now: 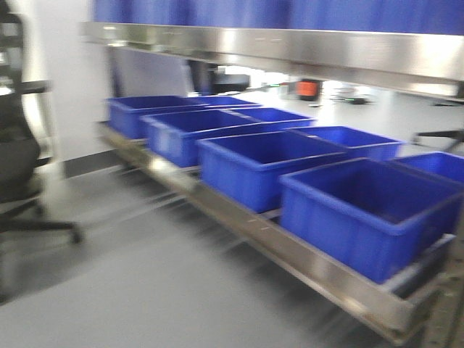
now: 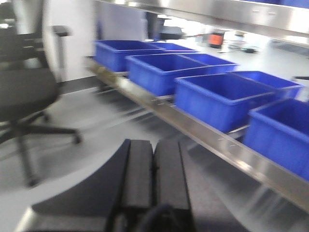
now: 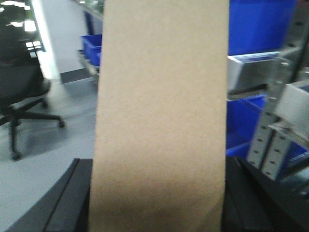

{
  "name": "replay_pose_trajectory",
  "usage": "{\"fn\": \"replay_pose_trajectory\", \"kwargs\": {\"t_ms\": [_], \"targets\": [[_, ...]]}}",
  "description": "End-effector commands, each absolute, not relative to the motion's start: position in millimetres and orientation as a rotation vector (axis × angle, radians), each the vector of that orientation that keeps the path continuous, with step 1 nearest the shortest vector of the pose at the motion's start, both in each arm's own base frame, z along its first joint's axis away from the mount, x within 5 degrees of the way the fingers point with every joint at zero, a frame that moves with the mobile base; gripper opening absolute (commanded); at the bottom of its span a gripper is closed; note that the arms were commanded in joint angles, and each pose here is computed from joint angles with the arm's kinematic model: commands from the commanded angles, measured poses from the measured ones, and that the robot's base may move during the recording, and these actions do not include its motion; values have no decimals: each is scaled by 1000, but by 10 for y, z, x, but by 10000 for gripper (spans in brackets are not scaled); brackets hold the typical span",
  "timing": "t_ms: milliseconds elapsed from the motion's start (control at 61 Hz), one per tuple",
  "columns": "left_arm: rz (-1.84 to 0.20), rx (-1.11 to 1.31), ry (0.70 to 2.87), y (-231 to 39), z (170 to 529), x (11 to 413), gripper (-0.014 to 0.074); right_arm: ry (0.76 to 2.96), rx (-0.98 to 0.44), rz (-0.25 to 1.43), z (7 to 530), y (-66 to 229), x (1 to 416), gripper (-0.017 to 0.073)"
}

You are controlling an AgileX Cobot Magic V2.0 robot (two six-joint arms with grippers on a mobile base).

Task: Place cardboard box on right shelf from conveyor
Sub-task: 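Drive the base to the steel shelf holding the box in the right gripper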

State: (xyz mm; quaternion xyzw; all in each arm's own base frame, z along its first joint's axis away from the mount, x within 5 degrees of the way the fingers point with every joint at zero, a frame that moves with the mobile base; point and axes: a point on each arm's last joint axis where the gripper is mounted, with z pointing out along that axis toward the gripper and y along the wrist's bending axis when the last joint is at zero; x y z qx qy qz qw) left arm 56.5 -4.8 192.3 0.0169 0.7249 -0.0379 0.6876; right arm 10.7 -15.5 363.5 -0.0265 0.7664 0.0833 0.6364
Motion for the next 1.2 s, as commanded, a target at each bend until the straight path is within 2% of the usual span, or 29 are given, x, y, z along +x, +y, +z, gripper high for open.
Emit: {"fn": "replay_pose_trajectory", "kwargs": {"t_ms": [0, 1179], "targets": [[-90, 29, 1527, -43, 1981, 558, -116, 1641, -75, 182, 3794, -148, 121, 216], [-88, 28, 1527, -42, 1981, 558, -116, 1641, -75, 182, 3794, -148, 121, 216]]}}
